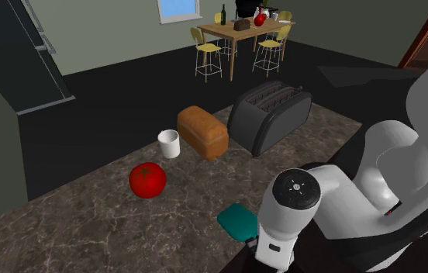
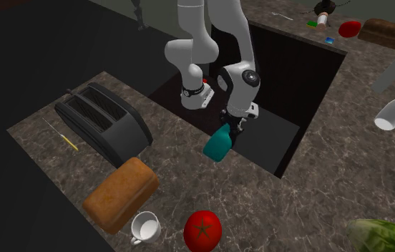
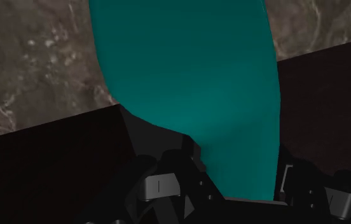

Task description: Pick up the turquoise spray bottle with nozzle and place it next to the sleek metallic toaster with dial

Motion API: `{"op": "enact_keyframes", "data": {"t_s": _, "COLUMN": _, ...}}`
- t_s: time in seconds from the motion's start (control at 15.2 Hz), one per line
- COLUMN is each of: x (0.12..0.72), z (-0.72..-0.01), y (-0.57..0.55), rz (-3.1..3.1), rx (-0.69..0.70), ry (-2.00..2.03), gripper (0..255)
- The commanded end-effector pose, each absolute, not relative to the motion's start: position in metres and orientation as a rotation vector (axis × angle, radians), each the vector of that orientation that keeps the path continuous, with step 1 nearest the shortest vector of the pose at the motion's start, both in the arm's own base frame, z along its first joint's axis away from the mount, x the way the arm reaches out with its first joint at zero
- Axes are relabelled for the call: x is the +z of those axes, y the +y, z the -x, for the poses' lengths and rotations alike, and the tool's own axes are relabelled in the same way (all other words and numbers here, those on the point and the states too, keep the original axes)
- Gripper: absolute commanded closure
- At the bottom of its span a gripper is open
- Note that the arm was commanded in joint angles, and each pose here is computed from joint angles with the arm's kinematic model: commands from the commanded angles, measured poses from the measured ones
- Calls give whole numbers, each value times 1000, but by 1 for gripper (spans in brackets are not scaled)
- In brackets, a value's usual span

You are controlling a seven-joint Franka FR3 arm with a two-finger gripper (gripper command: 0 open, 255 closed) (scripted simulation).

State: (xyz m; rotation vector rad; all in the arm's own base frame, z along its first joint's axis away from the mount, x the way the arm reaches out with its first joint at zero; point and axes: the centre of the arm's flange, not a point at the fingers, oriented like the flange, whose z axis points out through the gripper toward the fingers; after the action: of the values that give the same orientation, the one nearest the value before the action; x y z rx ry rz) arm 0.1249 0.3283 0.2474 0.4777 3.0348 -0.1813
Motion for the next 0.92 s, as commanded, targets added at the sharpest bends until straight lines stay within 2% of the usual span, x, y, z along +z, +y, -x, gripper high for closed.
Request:
{"op": "enact_keyframes", "data": {"t_s": 0.0, "x": 260, "z": -125, "y": 328, "rz": -478, "rx": -181, "ry": 3036, "gripper": 255}}
{"op": "enact_keyframes", "data": {"t_s": 0.86, "x": 328, "z": -125, "y": 328, "rz": -478, "rx": -181, "ry": 3036, "gripper": 255}}
